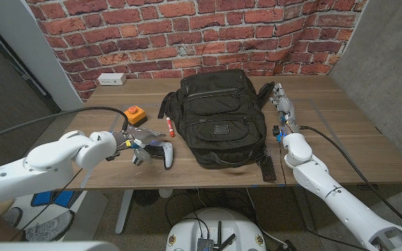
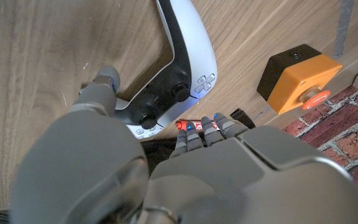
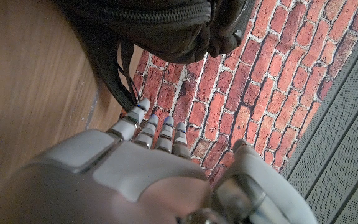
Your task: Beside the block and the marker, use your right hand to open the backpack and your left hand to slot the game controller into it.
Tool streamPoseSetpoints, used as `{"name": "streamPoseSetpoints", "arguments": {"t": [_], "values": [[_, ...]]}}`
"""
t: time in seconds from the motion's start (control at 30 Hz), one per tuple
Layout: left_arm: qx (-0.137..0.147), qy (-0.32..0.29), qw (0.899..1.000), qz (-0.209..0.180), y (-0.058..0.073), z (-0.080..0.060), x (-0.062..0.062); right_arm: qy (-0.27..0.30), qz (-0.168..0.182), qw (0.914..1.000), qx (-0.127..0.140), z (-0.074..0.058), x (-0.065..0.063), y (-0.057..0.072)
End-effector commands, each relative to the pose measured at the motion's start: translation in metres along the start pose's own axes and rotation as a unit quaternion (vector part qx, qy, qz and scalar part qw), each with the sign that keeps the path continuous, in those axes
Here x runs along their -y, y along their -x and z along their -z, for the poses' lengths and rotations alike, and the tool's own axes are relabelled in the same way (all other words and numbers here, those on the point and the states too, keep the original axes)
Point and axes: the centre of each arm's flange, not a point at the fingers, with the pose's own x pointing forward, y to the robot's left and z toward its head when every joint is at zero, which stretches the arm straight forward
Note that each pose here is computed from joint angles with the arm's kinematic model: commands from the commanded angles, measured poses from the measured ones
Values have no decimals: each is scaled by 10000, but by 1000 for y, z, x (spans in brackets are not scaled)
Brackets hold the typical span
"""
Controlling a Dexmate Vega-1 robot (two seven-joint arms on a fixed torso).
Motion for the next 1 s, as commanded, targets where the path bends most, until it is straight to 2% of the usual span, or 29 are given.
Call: {"name": "streamPoseSetpoints", "arguments": {"t": [0.03,0.37,0.77,1.0], "values": [[6,-28,9999,-146,-8,-3,7,-8,-11,10000,5,0,0,1],[32,-75,9991,-424,-10,-6,9,-39,-14,10000,19,1,-1,1],[11,-94,9985,-541,-12,-6,11,-30,3,10000,19,0,2,3],[-17,-137,9965,-818,-10,-6,11,-45,11,10000,29,0,2,3]]}}
